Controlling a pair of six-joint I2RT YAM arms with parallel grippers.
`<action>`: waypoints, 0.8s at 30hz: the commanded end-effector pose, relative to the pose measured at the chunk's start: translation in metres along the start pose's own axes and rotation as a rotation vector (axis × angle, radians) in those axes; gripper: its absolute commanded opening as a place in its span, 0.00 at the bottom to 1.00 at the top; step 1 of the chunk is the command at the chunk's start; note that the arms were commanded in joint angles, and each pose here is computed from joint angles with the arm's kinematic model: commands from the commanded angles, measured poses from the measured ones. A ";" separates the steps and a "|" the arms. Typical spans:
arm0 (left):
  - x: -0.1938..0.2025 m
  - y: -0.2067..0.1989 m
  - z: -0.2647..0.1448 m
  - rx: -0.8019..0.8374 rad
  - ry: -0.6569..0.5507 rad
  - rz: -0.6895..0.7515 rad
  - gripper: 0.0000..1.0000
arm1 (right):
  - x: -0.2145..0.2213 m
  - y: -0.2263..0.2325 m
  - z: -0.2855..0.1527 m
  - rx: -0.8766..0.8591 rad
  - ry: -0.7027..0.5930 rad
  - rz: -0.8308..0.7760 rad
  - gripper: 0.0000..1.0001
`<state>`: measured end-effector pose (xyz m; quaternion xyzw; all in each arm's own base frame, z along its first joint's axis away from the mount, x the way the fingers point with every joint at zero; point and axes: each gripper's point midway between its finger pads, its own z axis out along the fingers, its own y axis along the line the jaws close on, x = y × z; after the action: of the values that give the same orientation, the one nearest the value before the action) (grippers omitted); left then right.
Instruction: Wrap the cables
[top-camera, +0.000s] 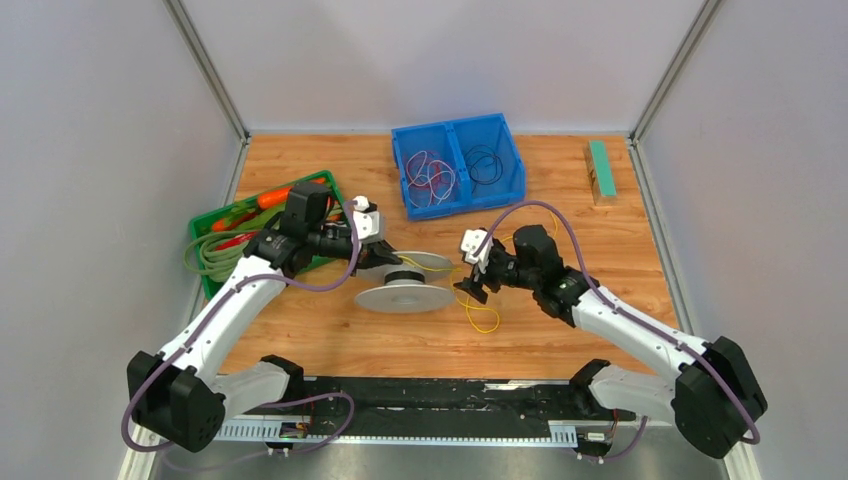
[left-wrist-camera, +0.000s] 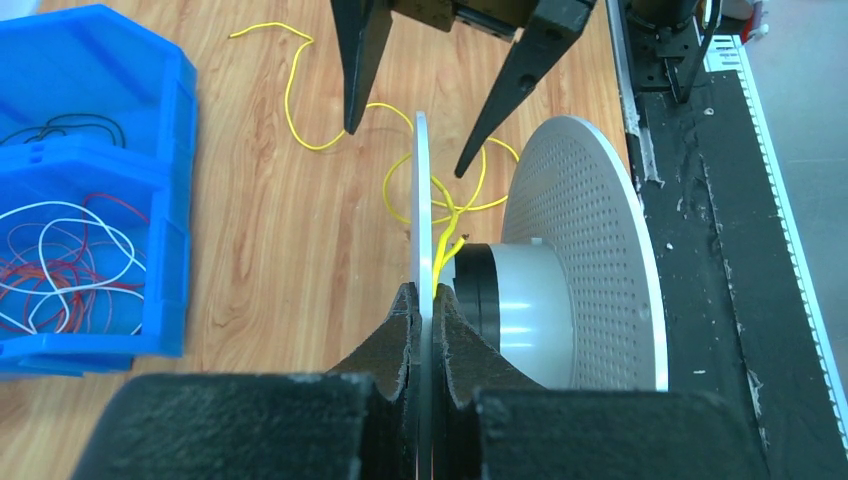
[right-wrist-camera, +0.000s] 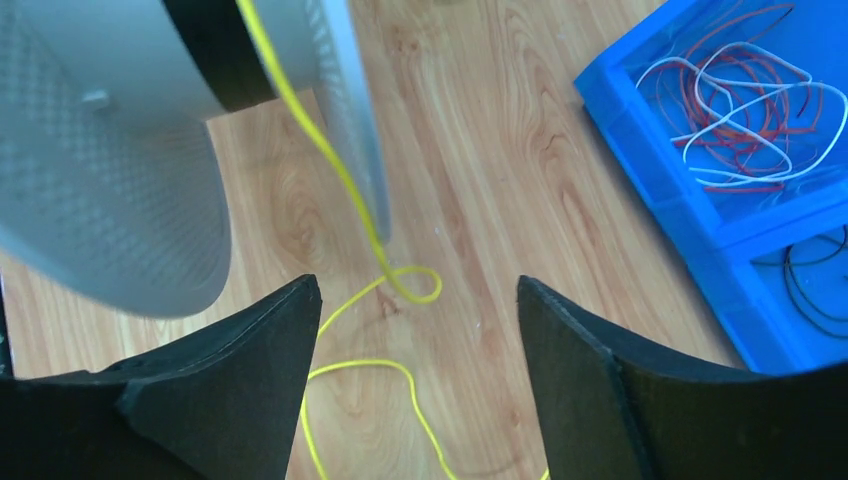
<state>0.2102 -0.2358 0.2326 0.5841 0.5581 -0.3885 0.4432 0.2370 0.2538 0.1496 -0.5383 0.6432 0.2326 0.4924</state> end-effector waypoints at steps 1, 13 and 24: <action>-0.039 -0.008 -0.008 0.021 -0.085 0.137 0.00 | -0.037 -0.012 0.012 0.010 -0.153 -0.056 0.74; -0.050 -0.003 -0.013 -0.042 -0.111 0.077 0.00 | 0.000 -0.006 0.011 -0.043 -0.053 -0.088 0.14; -0.053 0.001 -0.016 -0.076 -0.116 0.091 0.00 | 0.016 -0.018 -0.005 -0.012 -0.010 -0.034 0.00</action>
<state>0.2102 -0.2344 0.2559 0.5616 0.5629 -0.3793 0.4731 0.2525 0.2495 0.1483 -0.5531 0.6143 0.2431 0.5076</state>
